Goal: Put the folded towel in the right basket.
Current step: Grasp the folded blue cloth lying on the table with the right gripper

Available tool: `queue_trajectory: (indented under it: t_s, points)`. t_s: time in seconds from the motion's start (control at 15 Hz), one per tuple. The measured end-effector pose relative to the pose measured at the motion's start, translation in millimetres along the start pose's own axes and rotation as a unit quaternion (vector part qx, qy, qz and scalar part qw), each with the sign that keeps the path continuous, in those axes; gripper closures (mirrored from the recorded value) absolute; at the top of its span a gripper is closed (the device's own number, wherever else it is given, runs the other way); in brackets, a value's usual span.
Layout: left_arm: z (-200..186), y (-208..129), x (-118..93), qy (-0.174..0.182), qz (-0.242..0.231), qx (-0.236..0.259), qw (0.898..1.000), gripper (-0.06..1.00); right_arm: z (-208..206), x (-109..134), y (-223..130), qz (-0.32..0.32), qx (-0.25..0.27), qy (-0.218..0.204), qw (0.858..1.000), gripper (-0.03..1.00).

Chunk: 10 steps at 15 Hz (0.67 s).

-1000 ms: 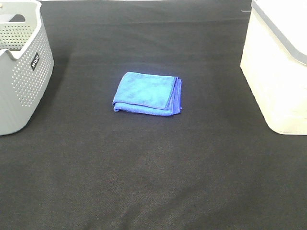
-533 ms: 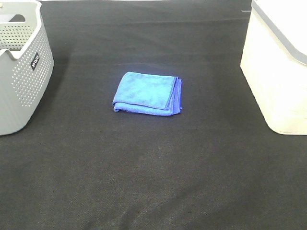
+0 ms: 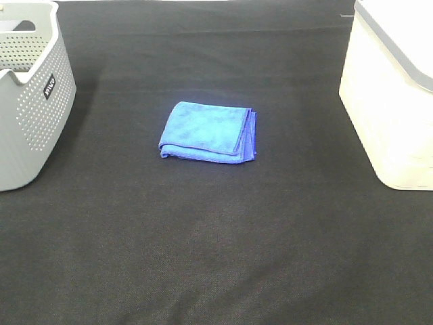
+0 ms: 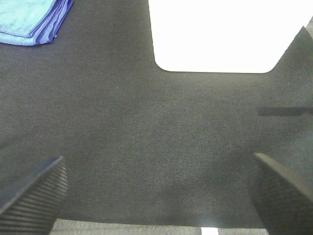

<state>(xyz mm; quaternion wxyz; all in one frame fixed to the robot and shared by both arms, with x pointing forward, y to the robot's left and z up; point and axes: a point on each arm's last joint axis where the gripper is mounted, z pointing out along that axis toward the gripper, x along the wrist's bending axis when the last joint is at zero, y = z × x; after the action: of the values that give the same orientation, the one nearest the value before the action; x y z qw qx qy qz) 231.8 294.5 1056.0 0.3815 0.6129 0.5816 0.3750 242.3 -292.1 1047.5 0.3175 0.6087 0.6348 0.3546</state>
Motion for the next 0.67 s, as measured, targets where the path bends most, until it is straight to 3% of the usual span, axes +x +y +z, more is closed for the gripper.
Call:
queue_trajectory:
  t_s: [0.13,0.2,0.33,0.67]
  points:
    - [0,0,0,0.0,0.0,0.0,1.0,-0.05,1,2,39,0.024,0.046,0.015,0.999,0.01]
    - [0,0,0,-0.001,0.0,0.0,1.0,-0.05,11,6,72,0.051,0.107,0.038,0.992,0.01]
    - [0,0,-1,-0.004,0.002,0.0,1.0,-0.05,31,9,120,0.074,0.164,0.064,0.982,0.01]
    - [0,0,-1,-0.008,0.006,-0.001,1.0,-0.05,93,12,181,0.099,0.214,0.105,0.966,0.01]
